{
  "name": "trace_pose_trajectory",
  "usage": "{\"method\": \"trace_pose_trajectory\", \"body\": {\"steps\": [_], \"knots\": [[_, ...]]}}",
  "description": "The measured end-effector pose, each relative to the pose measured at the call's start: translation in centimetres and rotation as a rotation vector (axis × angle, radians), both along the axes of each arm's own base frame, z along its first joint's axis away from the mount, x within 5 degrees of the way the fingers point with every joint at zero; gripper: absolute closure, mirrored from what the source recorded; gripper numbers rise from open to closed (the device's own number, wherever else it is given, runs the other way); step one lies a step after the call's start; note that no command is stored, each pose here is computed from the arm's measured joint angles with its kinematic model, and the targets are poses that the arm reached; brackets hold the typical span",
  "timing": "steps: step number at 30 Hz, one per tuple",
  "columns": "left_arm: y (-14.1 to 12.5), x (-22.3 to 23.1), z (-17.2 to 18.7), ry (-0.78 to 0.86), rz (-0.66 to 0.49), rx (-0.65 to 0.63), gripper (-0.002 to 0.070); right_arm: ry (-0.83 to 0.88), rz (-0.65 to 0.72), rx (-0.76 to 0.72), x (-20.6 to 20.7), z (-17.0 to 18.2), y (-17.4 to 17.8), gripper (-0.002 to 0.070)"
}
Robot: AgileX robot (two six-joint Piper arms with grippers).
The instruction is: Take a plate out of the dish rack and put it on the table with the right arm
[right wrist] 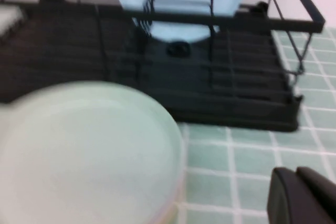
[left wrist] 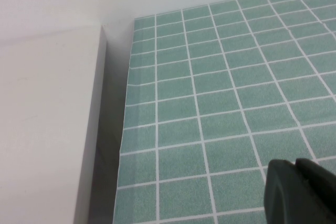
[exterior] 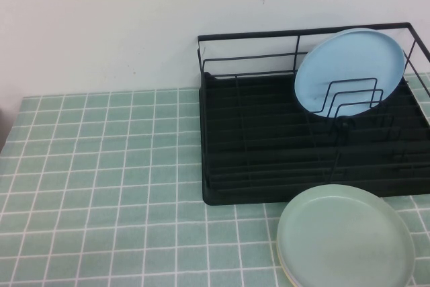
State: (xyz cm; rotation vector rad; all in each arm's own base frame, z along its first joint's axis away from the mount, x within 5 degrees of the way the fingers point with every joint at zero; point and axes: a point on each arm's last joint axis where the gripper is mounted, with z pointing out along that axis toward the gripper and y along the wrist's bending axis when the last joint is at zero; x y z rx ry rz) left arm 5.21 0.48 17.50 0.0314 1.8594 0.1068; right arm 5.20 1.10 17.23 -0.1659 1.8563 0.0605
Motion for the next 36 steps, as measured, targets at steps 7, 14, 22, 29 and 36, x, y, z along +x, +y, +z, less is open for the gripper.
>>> {"method": "trace_pose_trajectory", "body": {"steps": [7, 14, 22, 29, 36], "knots": [[0.0, 0.0, 0.0, 0.0, 0.0, 0.0, 0.0678, -0.123, -0.041, 0.339, 0.3, 1.5, 0.3, 0.0678], [0.0, 0.0, 0.0, 0.0, 0.0, 0.0, 0.0678, -0.187, -0.085, 0.509, 0.4, 2.3, 0.0, 0.0678], [0.0, 0.0, 0.0, 0.0, 0.0, 0.0, 0.0678, -0.016, 0.015, 0.524, 0.5, 3.3, 1.3, 0.0678], [0.0, 0.0, 0.0, 0.0, 0.0, 0.0, 0.0678, 0.227, 0.128, 0.328, 4.9, 8.6, 2.2, 0.0678], [0.0, 0.0, 0.0, 0.0, 0.0, 0.0, 0.0678, 0.327, 0.287, 0.097, 14.0, 13.3, 2.9, 0.0678]]}}
